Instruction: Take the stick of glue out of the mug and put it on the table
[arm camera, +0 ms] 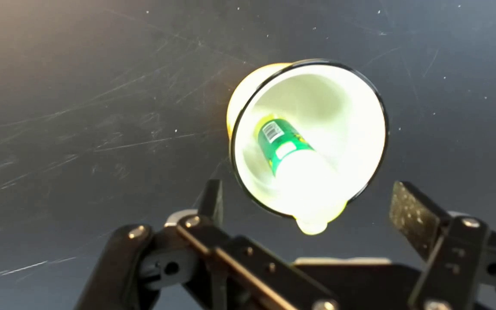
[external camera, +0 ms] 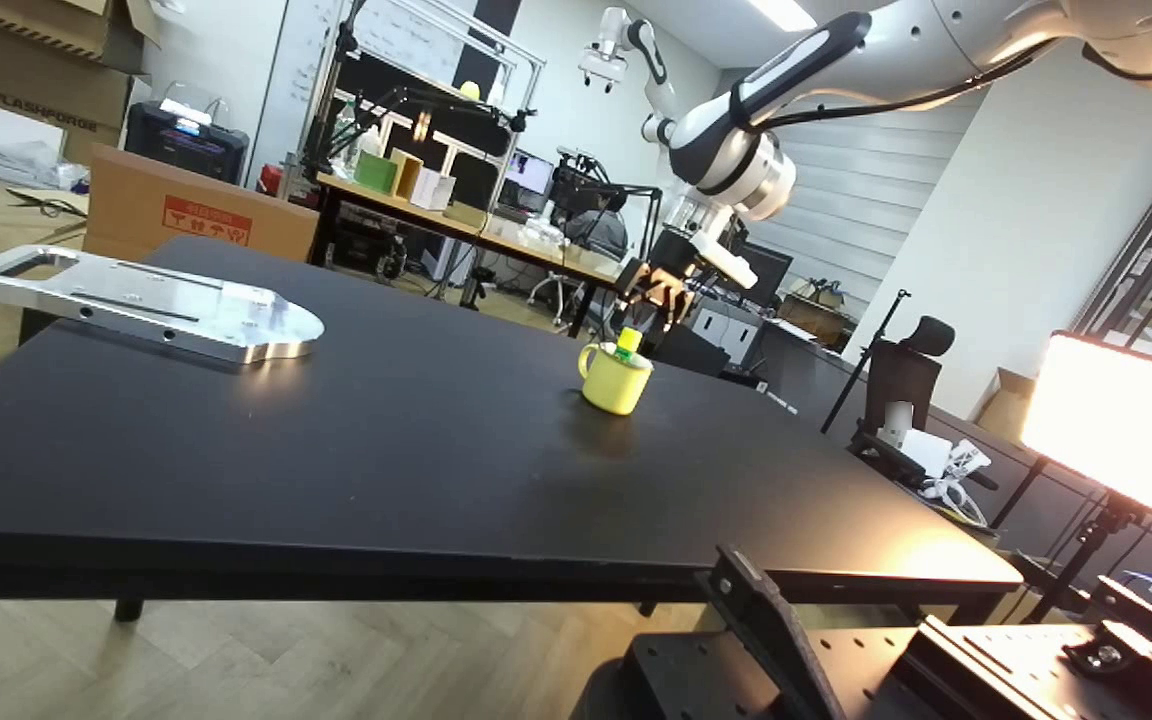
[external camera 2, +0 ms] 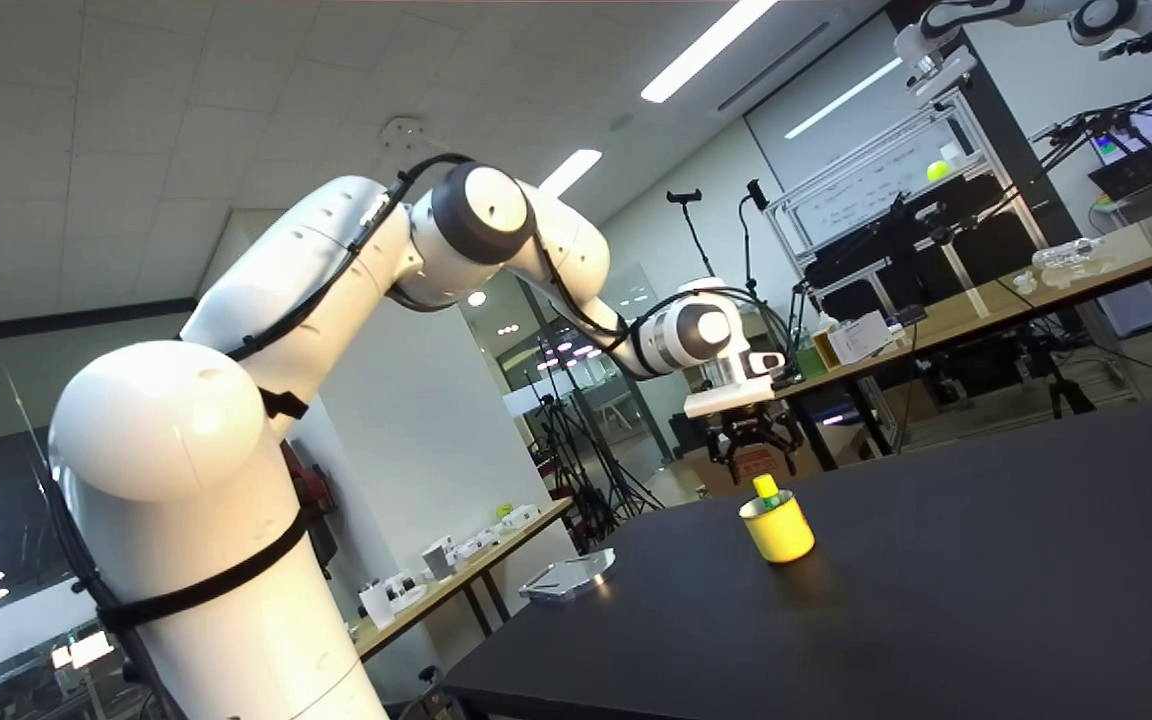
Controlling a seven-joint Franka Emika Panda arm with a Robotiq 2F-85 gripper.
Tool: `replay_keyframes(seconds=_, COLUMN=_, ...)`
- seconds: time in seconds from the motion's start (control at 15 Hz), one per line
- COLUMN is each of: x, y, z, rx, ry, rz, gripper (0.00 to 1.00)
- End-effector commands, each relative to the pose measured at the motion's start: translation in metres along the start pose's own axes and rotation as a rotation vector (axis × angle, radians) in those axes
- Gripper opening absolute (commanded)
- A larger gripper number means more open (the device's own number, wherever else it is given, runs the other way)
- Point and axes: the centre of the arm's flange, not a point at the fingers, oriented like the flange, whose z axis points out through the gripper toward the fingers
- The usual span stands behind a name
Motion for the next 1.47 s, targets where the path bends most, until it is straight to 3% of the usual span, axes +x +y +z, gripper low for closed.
replay_keyframes(seconds=0.0, x=0.019, y=0.004, z=0.010, rx=0.024, ry=-0.004, rz=0.007, gripper=0.73)
replay_keyframes(seconds=0.6, x=0.021, y=-0.003, z=0.005, rx=0.047, ry=-0.008, rz=0.019, gripper=0.11)
replay_keyframes(seconds=1.0, x=0.002, y=-0.013, z=-0.047, rx=0.025, ry=0.039, rz=0.049, gripper=0.09)
replay_keyframes(seconds=1.4, x=-0.055, y=-0.038, z=-0.129, rx=-0.050, ry=0.136, rz=0.083, gripper=0.09)
